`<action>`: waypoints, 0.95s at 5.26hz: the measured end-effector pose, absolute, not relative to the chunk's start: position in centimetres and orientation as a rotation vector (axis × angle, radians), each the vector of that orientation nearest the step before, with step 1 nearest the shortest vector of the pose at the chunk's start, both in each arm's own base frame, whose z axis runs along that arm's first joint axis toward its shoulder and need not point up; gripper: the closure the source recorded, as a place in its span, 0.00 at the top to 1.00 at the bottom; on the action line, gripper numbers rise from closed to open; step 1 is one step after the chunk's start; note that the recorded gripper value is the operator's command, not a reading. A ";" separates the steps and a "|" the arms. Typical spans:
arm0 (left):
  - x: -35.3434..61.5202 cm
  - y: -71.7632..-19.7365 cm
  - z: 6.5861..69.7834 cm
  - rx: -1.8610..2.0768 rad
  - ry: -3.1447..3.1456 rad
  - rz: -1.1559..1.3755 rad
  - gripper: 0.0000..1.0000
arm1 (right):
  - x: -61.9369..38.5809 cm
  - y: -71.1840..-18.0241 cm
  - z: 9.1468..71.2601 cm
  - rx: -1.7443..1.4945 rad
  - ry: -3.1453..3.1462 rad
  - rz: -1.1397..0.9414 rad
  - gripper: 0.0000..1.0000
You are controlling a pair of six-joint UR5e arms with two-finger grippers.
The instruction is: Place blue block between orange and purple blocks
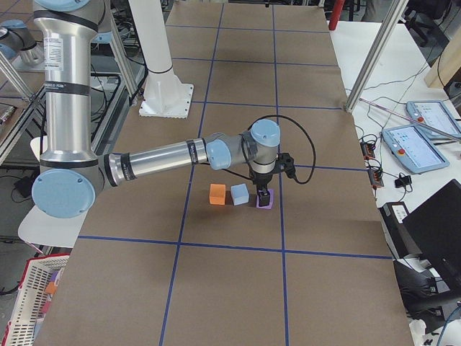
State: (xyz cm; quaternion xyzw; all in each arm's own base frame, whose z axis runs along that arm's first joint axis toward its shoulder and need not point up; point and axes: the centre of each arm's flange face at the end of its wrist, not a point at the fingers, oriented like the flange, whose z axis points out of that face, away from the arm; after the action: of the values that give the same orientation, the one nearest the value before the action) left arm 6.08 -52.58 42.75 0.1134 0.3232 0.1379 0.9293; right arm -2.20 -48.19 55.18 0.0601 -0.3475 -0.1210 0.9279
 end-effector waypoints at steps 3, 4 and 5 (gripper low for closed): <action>-3.1 -47.5 52.6 0.195 0.633 0.334 1.00 | 5.5 -45.0 59.1 0.096 -0.758 -0.213 1.00; -4.8 -45.2 56.1 0.161 0.659 0.299 1.00 | 6.4 -44.0 60.5 0.079 -0.762 -0.189 1.00; -5.4 -44.5 58.8 0.129 0.667 0.279 1.00 | 6.6 -43.2 62.4 0.044 -0.765 -0.171 1.00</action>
State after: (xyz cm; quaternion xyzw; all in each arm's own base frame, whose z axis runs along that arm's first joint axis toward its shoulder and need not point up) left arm -5.37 -44.48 58.85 0.0632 0.3262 0.1362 0.9333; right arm 6.58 -43.19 62.38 0.0215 -0.3727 -0.0832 0.9240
